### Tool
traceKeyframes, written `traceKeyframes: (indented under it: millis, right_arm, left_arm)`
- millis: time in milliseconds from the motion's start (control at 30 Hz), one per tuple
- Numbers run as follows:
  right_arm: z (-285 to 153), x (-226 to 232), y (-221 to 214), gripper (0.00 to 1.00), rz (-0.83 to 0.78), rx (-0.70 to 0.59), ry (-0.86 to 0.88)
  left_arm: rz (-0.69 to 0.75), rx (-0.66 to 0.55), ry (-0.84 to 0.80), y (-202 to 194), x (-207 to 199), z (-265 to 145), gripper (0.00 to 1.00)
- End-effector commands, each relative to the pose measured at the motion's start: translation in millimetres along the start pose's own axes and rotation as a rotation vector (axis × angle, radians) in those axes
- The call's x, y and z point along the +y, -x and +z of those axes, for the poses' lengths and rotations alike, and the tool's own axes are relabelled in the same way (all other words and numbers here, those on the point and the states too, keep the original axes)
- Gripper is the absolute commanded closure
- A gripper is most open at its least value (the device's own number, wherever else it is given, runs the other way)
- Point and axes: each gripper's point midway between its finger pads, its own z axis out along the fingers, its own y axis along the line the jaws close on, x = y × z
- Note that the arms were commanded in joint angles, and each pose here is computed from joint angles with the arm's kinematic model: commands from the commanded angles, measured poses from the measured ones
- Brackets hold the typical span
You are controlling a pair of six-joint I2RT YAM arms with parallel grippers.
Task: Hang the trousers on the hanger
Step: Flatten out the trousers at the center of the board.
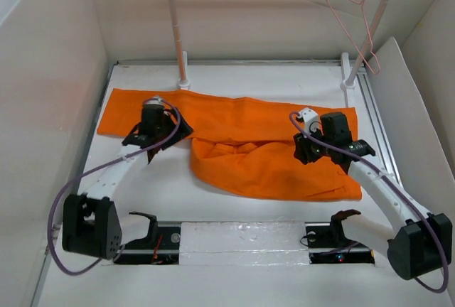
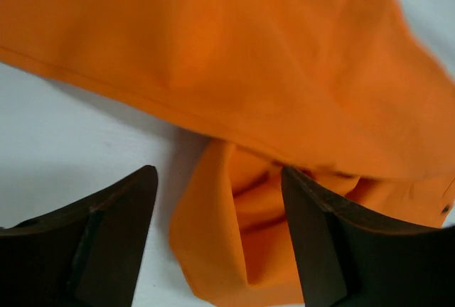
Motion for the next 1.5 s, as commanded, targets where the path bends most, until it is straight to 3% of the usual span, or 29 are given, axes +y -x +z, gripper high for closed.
traceKeyframes:
  millis: [0,33,133,233,333,400,433,500,533,600,633,667,700,733,800,833,900,933,1033,1100,1167,1233,1367,1433,1467]
  right_arm:
    - [-5,-4,5,0.52,0.014,0.008,-0.051]
    - [-3,-6,4,0.40,0.047,-0.006,-0.046]
    - [16,-10,3,0.29,0.112,-0.065,0.009]
    - [37,-31,-4,0.24,0.141,0.007,-0.057]
    - [66,-45,-18,0.26,0.195,0.072,-0.068]
    - [79,-52,-17,0.30,0.247,0.060,-0.064]
    - [84,-55,-19,0.36,0.269,0.060,-0.062]
    - [93,-65,-24,0.40,0.334,0.069,-0.078]
    - [96,-71,-23,0.50,0.349,0.059,-0.086]
    - [105,-84,-24,0.61,0.399,0.057,-0.082]
    - [108,-83,-21,0.62,0.450,0.048,-0.052]
    - [112,-87,-21,0.63,0.478,0.047,-0.046]
    - [111,-94,-18,0.63,0.518,0.025,-0.039]
    - [111,-97,-17,0.64,0.533,0.021,-0.042]
    - [110,-103,-12,0.64,0.552,0.005,-0.044]
    - [107,-106,-9,0.63,0.556,-0.006,-0.043]
    - [105,-108,-5,0.63,0.543,-0.012,-0.043]
    - [102,-112,-4,0.62,0.542,-0.016,-0.052]
    - [93,-111,-3,0.59,0.517,-0.020,-0.068]
    - [87,-111,-4,0.58,0.500,-0.023,-0.086]
    - [79,-118,-5,0.56,0.489,-0.026,-0.128]
    - [74,-121,-5,0.54,0.485,-0.024,-0.136]
    - [65,-122,10,0.53,0.428,-0.049,-0.143]
    - [62,-117,17,0.53,0.385,-0.051,-0.143]
    - [61,-117,16,0.53,0.385,-0.050,-0.148]
  left_arm:
    - [0.012,0.282,0.005,-85,3,15,0.32]
    - [0.018,0.329,0.006,-99,2,16,0.31]
    - [-0.026,0.387,0.031,-119,13,19,0.31]
    - [-0.043,0.384,0.009,-125,14,23,0.27]
    - [-0.068,0.442,-0.022,-138,10,38,0.30]
    - [-0.091,0.441,-0.061,-138,1,51,0.50]
    - [-0.096,0.436,-0.071,-137,-4,51,0.96]
    - [-0.112,0.372,-0.098,-116,-24,42,1.00]
    - [-0.108,0.344,-0.097,-109,-30,34,1.00]
    - [-0.087,0.187,-0.100,-63,-57,0,1.00]
    - [-0.038,0.194,-0.082,-69,-69,-22,1.00]
    - [-0.015,0.101,-0.156,-37,-109,-54,1.00]
    - [0.006,0.022,-0.109,-21,-116,-65,1.00]
    - [0.074,0.073,-0.093,-42,-129,-86,1.00]
    - [0.126,0.040,-0.094,-38,-169,-106,1.00]
    - [0.202,0.105,-0.087,-72,-178,-124,0.95]
    - [0.272,0.067,-0.023,-90,-198,-128,0.78]
    - [0.310,0.096,0.101,-110,-181,-123,0.58]
    - [0.379,0.116,0.176,-134,-165,-125,0.29]
    - [0.355,0.147,0.197,-146,-144,-122,0.26]
    - [0.351,0.177,0.105,-157,-152,-123,0.12]
    - [0.354,0.158,0.161,-155,-136,-126,0.13]
    - [0.246,0.037,0.317,-138,-67,-123,0.27]
    - [0.097,0.089,0.274,-142,-41,-113,0.30]
    - [0.065,0.060,0.245,-133,-34,-101,0.33]
